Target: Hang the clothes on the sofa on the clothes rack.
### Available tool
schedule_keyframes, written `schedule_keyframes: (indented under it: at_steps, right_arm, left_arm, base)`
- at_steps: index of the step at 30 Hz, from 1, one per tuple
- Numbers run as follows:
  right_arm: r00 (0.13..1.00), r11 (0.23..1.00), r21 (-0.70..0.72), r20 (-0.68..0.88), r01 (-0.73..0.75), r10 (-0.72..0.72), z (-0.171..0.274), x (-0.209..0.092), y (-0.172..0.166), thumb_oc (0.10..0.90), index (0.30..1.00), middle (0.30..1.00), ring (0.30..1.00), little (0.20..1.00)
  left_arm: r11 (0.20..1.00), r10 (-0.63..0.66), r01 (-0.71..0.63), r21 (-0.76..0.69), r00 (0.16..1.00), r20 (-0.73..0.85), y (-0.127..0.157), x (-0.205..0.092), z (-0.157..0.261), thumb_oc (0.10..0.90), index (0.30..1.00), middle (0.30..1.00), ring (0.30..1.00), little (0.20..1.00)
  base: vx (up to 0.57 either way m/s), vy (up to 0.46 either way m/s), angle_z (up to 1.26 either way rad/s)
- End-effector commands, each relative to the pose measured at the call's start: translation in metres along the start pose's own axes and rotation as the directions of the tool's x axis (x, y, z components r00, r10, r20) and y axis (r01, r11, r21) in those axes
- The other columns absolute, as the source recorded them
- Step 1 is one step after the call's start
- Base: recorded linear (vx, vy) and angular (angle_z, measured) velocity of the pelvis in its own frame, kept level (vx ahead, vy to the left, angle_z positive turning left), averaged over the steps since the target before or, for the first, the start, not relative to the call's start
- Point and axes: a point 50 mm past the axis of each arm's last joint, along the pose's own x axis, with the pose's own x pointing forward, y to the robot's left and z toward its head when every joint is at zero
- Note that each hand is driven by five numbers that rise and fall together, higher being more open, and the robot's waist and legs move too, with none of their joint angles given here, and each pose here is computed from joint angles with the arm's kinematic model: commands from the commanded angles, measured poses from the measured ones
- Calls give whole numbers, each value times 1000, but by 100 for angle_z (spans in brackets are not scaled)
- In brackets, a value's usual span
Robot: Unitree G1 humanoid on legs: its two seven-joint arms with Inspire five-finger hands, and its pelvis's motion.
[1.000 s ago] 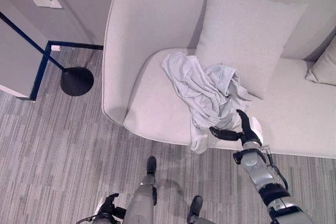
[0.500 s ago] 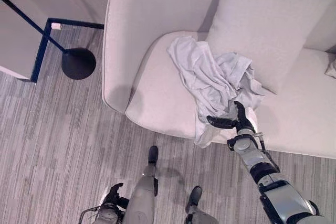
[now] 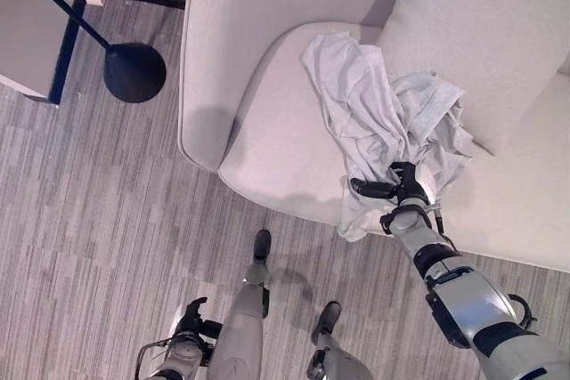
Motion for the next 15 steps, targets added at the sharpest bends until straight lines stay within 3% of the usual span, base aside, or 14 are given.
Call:
schedule_keyframes:
  at_steps: [1, 10, 15]
  right_arm:
    - [978, 977, -50, -20, -207, 206, -13, -14, 29, 400, 300, 300, 300, 300]
    - [920, 915, -96, -75, -391, 385, -34, -41, 68, 400, 300, 300, 300, 300]
    - [893, 897, 40, -79, -441, 443, -37, -56, 87, 400, 300, 300, 300, 300]
  left_arm:
    - [999, 21, -20, 43, 999, -24, 2, 0, -6, 800, 900, 900, 900, 900]
    - [993, 20, -27, 117, 998, 61, 12, 6, 17, 800, 900, 900, 900, 900]
    - [990, 43, -51, 135, 997, 66, 16, 8, 21, 800, 900, 900, 900, 900]
  base:
    - [25, -45, -1]
    - [2, -20, 3]
    - [7, -4, 4]
